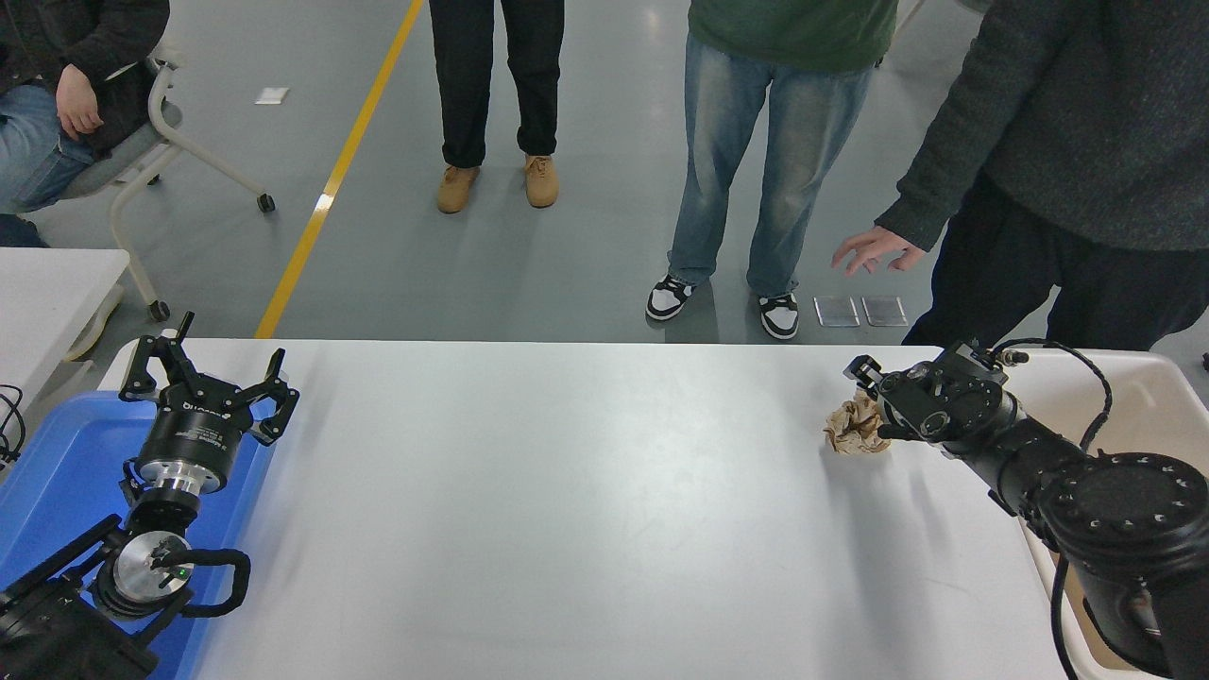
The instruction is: Clean the table surface
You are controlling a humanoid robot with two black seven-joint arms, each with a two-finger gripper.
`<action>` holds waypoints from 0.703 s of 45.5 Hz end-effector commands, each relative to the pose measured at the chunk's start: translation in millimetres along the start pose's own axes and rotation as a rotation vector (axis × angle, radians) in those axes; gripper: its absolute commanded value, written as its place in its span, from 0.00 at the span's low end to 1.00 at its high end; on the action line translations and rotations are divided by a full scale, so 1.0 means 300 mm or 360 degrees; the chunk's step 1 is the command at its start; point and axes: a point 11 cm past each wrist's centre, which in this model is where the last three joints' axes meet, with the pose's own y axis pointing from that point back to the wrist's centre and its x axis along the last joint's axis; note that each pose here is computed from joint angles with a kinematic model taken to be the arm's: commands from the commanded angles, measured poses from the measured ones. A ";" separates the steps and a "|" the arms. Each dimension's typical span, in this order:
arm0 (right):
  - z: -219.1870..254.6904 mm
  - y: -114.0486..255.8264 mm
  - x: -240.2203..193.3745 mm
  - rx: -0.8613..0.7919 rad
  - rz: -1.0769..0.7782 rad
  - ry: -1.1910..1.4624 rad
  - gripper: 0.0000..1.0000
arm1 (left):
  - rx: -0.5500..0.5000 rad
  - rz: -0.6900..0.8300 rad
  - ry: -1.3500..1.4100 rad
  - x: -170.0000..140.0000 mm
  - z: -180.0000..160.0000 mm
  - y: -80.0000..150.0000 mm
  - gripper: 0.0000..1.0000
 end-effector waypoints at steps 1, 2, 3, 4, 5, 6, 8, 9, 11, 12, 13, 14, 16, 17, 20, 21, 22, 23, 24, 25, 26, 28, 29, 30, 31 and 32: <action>0.002 -0.008 -0.013 0.0080 0.0002 0.0044 0.98 | 0.0000 0.0000 0.0000 0.000 0.000 0.000 0.99; 0.006 -0.009 -0.016 0.0078 0.0004 0.0061 0.98 | 0.0000 0.0000 0.0000 0.000 0.000 0.000 0.99; 0.012 -0.011 -0.020 0.0076 0.0004 0.0078 0.98 | 0.0000 0.0000 0.0000 0.000 0.000 0.000 0.99; 0.017 -0.013 -0.025 0.0077 0.0002 0.0090 0.98 | 0.0000 0.0000 0.0000 0.000 0.000 0.000 0.99; 0.020 -0.015 -0.031 0.0081 -0.0001 0.0098 0.98 | 0.0000 0.0000 0.0000 0.000 0.000 0.000 0.99; 0.019 -0.015 -0.032 0.0091 0.0000 0.0100 0.98 | 0.0000 0.0000 0.0000 0.000 0.000 0.000 0.99; 0.017 -0.016 -0.038 0.0113 -0.0009 0.0101 0.98 | 0.0000 0.0000 0.0000 0.000 0.000 0.000 0.99; 0.014 -0.016 -0.040 0.0126 -0.0011 0.0104 0.98 | 0.0000 0.0000 0.0000 0.000 0.000 0.000 0.99; 0.015 -0.017 -0.044 0.0137 -0.0014 0.0107 0.98 | 0.0000 0.0000 0.0000 0.000 0.000 0.000 0.99; 0.016 -0.018 -0.048 0.0140 -0.0017 0.0118 0.98 | -0.0001 0.0000 -0.0002 0.001 0.002 0.000 0.99; 0.018 -0.018 -0.049 0.0142 -0.0016 0.0132 0.98 | 0.0000 0.0000 0.0000 0.000 0.000 0.000 0.99; 0.017 -0.018 -0.048 0.0145 -0.0010 0.0155 0.98 | 0.0000 0.0000 0.0000 0.000 0.000 0.000 0.99; 0.020 -0.019 -0.049 0.0146 -0.0002 0.0200 0.98 | 0.0000 0.0000 0.0000 0.000 0.000 0.000 0.99; 0.023 -0.021 -0.052 0.0148 -0.0002 0.0215 0.98 | 0.0000 0.0000 0.0000 0.000 0.000 0.000 0.99; 0.050 -0.029 -0.074 0.0137 -0.0012 0.0256 0.98 | 0.0000 0.0000 0.0000 0.000 0.000 0.000 0.99; 0.051 -0.029 -0.076 0.0139 -0.0014 0.0259 0.98 | 0.0000 0.0000 0.0000 0.000 0.000 0.000 0.99; 0.054 -0.030 -0.078 0.0138 -0.0015 0.0259 0.98 | 0.0000 0.0000 0.0000 0.000 0.000 0.000 0.99; 0.055 -0.031 -0.079 0.0139 -0.0015 0.0259 0.98 | 0.0000 0.0000 0.0000 0.000 0.000 0.000 0.99; 0.055 -0.031 -0.079 0.0139 -0.0015 0.0259 0.98 | 0.0000 0.0000 0.0000 0.000 0.000 0.000 0.99; 0.055 -0.031 -0.079 0.0139 -0.0015 0.0259 0.98 | 0.0000 0.0000 0.0000 0.000 0.000 0.000 0.99; 0.057 -0.031 -0.083 0.0138 -0.0019 0.0259 0.98 | 0.0000 0.0000 0.0000 0.000 0.000 0.000 0.99; 0.054 -0.030 -0.083 0.0143 -0.0020 0.0260 0.98 | 0.0000 0.0000 0.0000 0.000 0.000 0.000 0.99; 0.053 -0.030 -0.084 0.0144 -0.0019 0.0260 0.98 | 0.0000 0.0000 0.0000 0.000 0.000 0.000 0.99; 0.055 -0.031 -0.088 0.0143 -0.0023 0.0261 0.98 | 0.0000 0.0000 0.0000 0.000 0.000 0.000 0.99; 0.055 -0.031 -0.088 0.0143 -0.0023 0.0261 0.98 | 0.0000 0.0000 0.0000 0.000 0.000 0.000 0.99; 0.053 -0.030 -0.086 0.0145 -0.0022 0.0260 0.98 | 0.0000 0.0000 0.0000 0.000 0.000 0.000 0.99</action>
